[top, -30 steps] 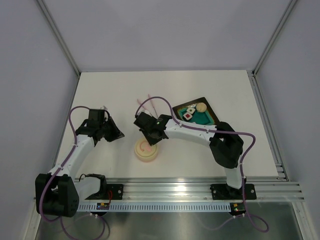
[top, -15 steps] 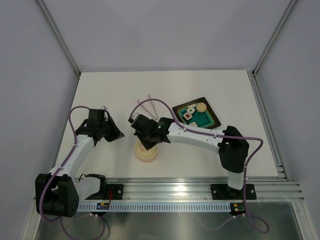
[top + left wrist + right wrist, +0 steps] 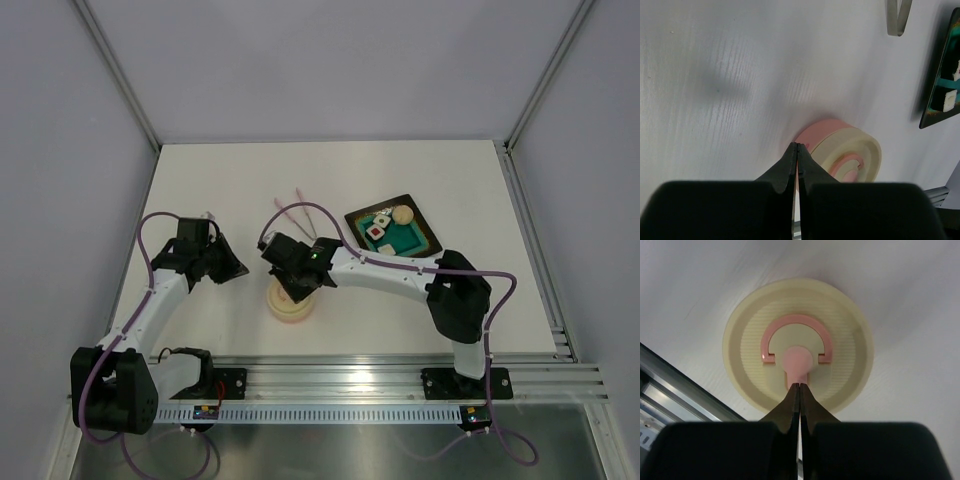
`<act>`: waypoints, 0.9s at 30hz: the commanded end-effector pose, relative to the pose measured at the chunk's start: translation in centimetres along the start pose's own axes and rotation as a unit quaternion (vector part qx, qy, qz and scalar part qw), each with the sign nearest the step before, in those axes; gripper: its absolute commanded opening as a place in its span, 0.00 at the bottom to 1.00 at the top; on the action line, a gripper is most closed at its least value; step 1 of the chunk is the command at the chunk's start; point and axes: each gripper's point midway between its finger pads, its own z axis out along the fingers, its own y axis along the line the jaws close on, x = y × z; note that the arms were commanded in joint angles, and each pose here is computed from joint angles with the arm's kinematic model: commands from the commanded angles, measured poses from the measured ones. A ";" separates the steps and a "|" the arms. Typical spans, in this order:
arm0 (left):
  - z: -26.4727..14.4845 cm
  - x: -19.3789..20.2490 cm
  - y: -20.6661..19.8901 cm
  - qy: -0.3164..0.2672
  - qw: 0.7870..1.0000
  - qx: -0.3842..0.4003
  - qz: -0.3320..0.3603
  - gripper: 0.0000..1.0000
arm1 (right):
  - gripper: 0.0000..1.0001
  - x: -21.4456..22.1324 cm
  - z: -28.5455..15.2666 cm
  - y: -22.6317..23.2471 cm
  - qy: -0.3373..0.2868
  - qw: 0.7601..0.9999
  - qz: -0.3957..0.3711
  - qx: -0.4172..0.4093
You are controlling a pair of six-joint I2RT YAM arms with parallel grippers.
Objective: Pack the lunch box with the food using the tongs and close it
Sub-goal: Close the box lid on the packing box.
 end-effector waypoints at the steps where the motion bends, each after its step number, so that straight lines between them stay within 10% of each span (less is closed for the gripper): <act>1: -0.6 -1.6 -1.3 -0.025 0.999 0.013 0.016 0.00 | 0.00 -4.5 -5.9 -0.1 -0.083 0.997 -0.004 0.001; 18: -1.4 -2.6 -0.6 -0.047 0.999 -0.017 0.010 0.00 | 0.00 3.9 3.4 4.1 0.067 0.994 -0.030 -0.076; 27: -1.2 -2.2 -0.8 -0.041 0.999 -0.007 0.006 0.00 | 0.00 0.3 -0.4 3.3 -0.003 0.998 -0.030 -0.053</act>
